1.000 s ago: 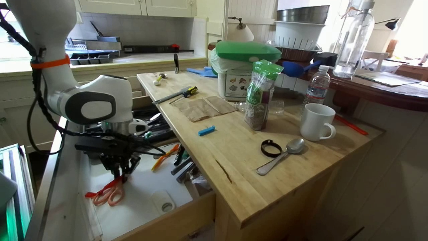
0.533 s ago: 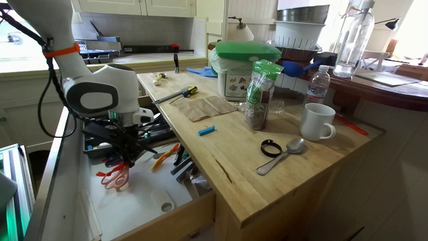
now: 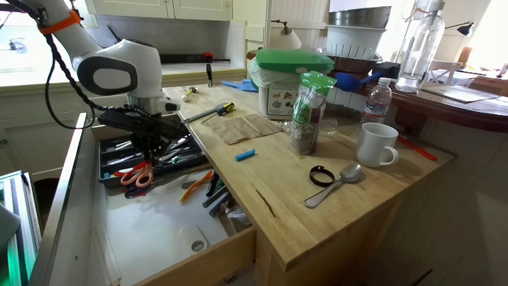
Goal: Take the scissors out of the drawer
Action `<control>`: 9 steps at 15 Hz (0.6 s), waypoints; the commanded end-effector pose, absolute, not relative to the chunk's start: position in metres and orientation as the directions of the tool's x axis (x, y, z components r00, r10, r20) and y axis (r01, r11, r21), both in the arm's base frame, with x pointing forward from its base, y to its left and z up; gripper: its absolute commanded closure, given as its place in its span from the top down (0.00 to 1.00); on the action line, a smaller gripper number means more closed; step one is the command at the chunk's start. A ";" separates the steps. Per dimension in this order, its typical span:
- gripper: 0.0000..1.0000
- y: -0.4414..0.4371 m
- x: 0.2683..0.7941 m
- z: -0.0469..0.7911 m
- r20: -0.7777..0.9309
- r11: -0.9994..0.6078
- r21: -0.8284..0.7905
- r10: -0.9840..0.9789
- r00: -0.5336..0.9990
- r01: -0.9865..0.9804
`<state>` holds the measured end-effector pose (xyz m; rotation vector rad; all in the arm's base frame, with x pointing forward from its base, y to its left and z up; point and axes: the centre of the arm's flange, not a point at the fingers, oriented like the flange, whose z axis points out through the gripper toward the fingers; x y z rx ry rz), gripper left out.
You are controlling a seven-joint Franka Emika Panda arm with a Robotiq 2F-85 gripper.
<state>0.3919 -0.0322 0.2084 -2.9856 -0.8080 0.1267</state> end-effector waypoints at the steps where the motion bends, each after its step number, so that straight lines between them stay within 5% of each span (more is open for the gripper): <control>1: 0.06 -0.038 0.402 0.274 -0.127 -0.778 -0.043 0.627 0.769 0.627; 9: 0.06 -0.047 0.451 0.390 -0.152 -0.743 -0.096 0.668 0.728 0.662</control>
